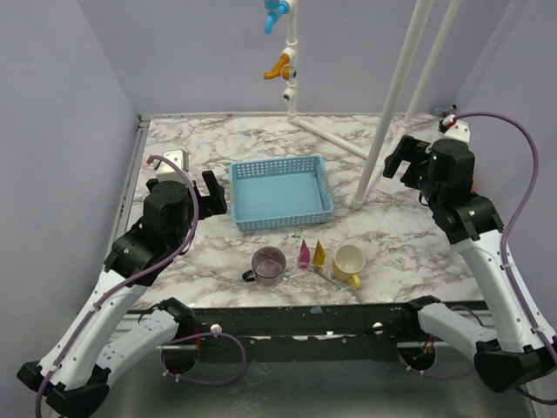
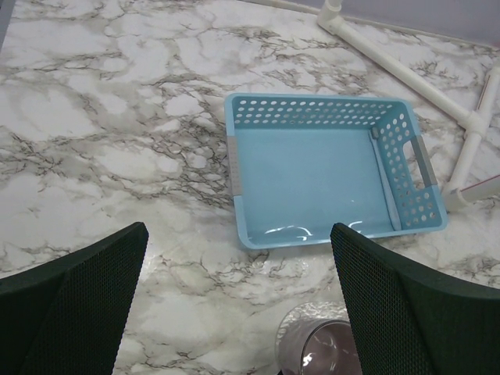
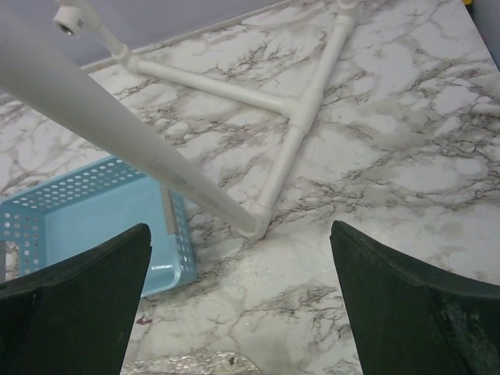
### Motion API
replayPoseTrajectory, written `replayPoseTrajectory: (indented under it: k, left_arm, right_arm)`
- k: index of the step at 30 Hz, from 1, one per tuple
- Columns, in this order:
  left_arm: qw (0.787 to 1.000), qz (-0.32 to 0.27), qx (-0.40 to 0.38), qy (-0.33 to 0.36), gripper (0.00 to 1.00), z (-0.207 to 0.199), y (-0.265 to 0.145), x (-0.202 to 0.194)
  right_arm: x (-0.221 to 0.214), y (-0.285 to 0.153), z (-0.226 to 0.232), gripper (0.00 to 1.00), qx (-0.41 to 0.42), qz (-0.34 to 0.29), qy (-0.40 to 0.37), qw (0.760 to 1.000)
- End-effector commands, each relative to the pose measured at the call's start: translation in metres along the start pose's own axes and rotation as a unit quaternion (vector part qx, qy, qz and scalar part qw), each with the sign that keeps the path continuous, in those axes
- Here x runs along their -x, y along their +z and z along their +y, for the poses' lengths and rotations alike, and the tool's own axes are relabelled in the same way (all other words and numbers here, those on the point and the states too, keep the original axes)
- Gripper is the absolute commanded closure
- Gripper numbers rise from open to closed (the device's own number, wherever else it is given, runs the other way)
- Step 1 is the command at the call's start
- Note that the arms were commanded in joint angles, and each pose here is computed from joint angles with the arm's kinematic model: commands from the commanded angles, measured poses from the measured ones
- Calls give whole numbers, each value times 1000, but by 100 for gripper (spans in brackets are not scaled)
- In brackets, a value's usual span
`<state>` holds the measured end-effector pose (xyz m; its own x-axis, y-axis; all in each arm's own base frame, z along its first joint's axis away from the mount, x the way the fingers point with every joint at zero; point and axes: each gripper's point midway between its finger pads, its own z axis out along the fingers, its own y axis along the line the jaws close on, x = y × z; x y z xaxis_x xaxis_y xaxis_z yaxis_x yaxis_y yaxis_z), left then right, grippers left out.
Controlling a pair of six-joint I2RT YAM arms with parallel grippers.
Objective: Prepare toiletry sets of a toothbrush and toothpaste on the tray
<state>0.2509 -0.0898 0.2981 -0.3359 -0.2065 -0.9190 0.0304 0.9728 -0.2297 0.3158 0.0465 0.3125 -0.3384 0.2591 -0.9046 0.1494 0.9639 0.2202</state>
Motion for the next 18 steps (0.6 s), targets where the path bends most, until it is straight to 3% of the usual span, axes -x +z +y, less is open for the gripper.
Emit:
replayPoseTrajectory:
  k: [1, 18]
  left_arm:
    - [1000, -14, -13, 2, 1, -1, 1, 0]
    - [1000, -21, -13, 2, 1, 4, 0, -7]
  right_arm:
    - [14, -11, 4, 0, 13, -14, 13, 1000]
    - [22, -22, -10, 0, -20, -36, 38, 998]
